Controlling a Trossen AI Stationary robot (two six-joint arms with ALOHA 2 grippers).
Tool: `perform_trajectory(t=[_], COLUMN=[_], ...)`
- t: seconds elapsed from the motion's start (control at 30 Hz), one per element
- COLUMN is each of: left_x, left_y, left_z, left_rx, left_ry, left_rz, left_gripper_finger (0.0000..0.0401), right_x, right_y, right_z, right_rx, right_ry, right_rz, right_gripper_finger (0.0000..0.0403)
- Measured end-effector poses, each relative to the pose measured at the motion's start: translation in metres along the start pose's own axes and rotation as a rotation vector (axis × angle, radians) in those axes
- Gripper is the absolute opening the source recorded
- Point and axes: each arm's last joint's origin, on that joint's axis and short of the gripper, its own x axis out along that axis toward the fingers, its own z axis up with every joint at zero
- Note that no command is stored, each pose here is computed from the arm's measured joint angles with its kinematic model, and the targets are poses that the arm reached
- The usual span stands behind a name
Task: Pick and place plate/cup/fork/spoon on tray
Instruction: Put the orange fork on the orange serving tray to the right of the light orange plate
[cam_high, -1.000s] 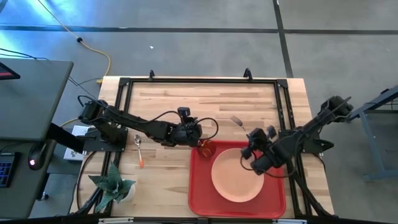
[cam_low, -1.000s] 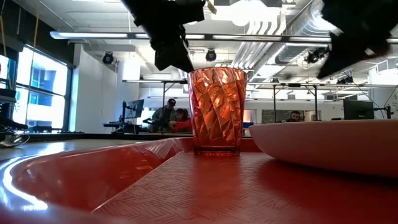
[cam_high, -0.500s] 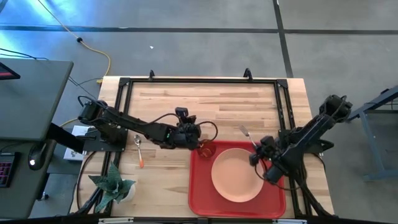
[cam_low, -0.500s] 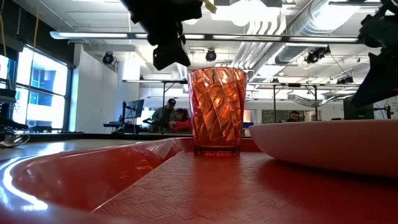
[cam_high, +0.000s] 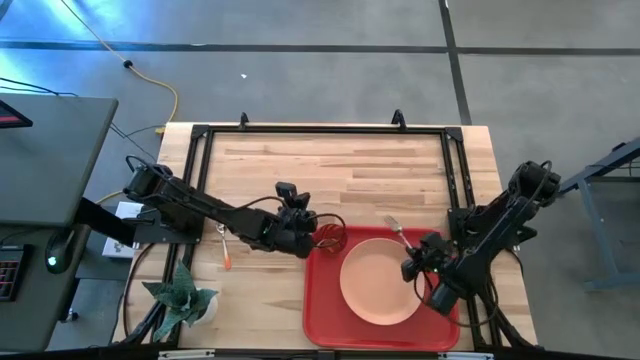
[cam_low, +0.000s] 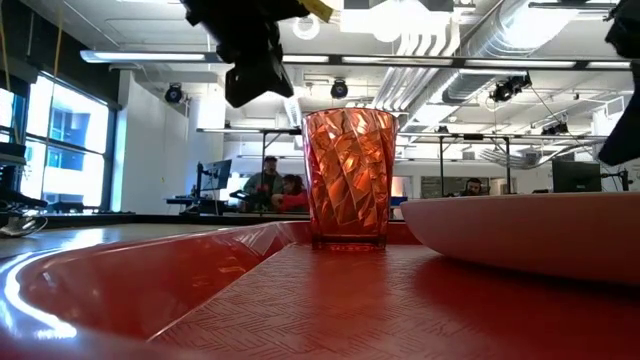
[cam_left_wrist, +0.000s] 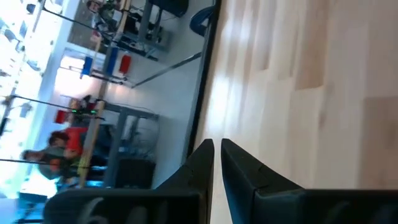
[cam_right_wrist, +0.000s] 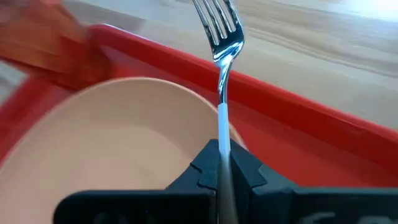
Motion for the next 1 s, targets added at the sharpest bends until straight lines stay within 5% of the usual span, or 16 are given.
perform_trajectory(t=[0.23,0.47,0.63,1.0], left_x=[-0.012,-0.016,-0.015,-0.015], left_y=[-0.007,-0.009,-0.008,-0.008], left_z=[0.001,0.000,0.005,0.007], left_rx=[-0.001,0.000,-0.048,-0.077], left_ry=[-0.035,-0.037,-0.063,-0.075], left_rz=[-0.053,-0.059,-0.056,-0.058], left_gripper_finger=[0.0019,0.0019,0.0019,0.0019], right_x=[-0.017,-0.010,-0.024,-0.015], right_y=[0.018,0.028,0.030,0.033], right_z=[0.002,-0.038,-0.044,-0.063], right_rx=[-0.038,-0.024,-0.084,-0.096], right_ry=[0.093,0.427,0.427,0.543], right_rz=[-0.228,-0.488,-0.650,-0.649], right_gripper_finger=[0.0000,0.0001,0.0002,0.0006])
